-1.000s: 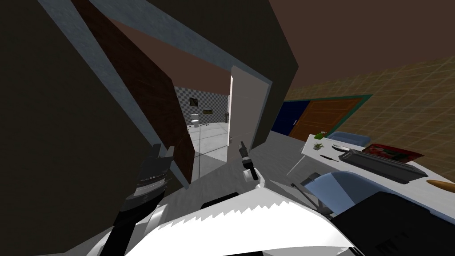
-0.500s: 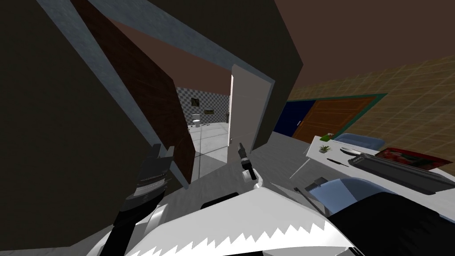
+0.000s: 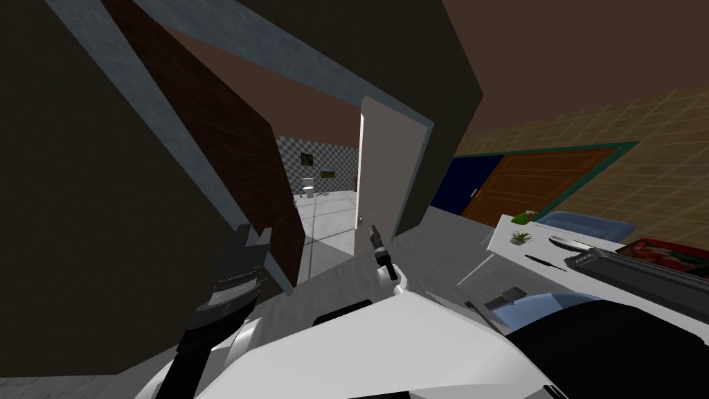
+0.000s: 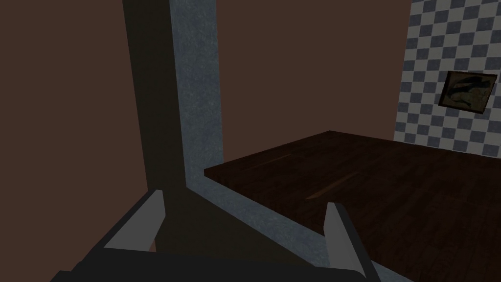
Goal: Push the door open
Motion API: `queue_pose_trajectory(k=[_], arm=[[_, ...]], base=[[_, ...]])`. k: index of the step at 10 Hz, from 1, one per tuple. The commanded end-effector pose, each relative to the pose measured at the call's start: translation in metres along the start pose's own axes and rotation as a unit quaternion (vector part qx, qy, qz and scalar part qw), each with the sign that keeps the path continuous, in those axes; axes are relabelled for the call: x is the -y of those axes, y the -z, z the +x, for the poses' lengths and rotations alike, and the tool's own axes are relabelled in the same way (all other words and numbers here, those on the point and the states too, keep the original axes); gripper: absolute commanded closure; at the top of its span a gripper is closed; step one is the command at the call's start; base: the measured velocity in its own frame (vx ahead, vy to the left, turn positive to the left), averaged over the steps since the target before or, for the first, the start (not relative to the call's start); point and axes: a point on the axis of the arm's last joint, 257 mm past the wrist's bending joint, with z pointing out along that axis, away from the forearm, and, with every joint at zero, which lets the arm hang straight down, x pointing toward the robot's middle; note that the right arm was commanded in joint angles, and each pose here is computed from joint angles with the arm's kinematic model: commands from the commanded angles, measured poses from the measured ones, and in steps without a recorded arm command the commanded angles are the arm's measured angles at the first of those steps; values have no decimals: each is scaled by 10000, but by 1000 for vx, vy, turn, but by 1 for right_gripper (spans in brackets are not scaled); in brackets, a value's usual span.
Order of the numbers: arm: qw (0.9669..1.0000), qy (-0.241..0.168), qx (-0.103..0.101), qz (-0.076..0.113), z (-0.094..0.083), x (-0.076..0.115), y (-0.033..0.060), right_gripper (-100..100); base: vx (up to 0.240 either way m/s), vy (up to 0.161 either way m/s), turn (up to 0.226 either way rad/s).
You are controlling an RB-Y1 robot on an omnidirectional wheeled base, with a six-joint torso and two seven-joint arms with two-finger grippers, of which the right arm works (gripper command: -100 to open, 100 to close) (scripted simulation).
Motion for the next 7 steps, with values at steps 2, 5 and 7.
queue_pose_trajectory(k=[2, 5, 7], arm=[[9996, -46, -32, 273, 36, 257, 50, -100], [9989, -83, -58, 462, 71, 439, 83, -100], [9979, -121, -82, 638, 108, 602, 120, -100]], base=[[56, -85, 109], [54, -70, 65], [64, -99, 89]])
